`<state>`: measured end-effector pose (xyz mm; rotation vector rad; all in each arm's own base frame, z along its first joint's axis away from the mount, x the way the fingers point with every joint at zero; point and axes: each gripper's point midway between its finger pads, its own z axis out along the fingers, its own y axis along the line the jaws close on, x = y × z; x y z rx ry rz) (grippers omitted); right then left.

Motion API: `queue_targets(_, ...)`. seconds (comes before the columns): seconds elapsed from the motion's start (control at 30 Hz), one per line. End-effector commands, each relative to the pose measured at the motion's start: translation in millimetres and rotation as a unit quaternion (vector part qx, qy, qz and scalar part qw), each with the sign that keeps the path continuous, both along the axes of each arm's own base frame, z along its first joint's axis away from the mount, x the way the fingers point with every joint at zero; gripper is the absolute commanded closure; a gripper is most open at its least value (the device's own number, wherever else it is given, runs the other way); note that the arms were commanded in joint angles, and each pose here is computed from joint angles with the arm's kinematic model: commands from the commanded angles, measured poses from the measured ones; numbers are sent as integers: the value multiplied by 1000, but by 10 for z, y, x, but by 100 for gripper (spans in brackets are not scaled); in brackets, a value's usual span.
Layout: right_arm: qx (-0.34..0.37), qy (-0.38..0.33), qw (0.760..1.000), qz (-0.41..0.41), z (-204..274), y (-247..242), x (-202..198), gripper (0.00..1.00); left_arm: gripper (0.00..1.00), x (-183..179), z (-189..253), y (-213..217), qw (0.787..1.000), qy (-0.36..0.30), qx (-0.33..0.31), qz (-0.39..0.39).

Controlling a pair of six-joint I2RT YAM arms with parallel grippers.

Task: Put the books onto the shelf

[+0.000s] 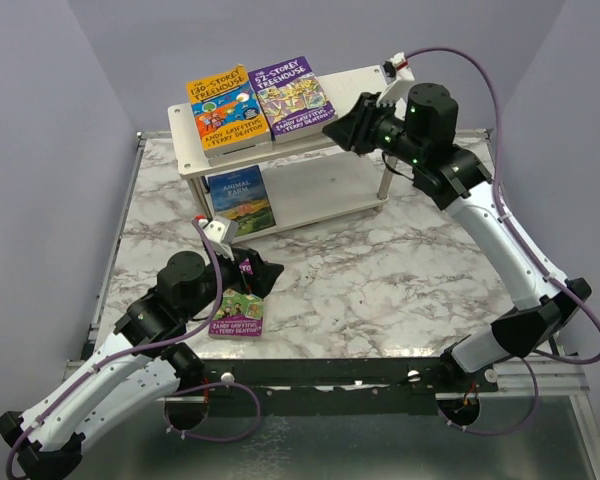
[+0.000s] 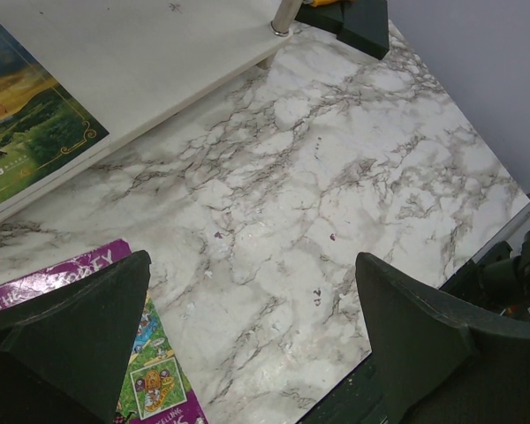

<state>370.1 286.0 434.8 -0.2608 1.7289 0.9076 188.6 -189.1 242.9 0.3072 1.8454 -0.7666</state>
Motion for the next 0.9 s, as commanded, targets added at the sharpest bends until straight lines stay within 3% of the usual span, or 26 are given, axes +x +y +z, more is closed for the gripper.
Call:
queue_targets(0.0, -10, 17, 999, 43, -164, 253, -142, 74, 1, 22, -46, 23, 1000, 0, 8, 5)
queue_targets(0.23, -12, 32, 998, 61, -256, 502, -90, 89, 1, 25, -52, 27, 1000, 1, 8, 6)
queue_targets(0.87, -20, 35, 996, 77, -286, 871, 45, 95, 1, 13, -25, 36, 1000, -4, 5, 6)
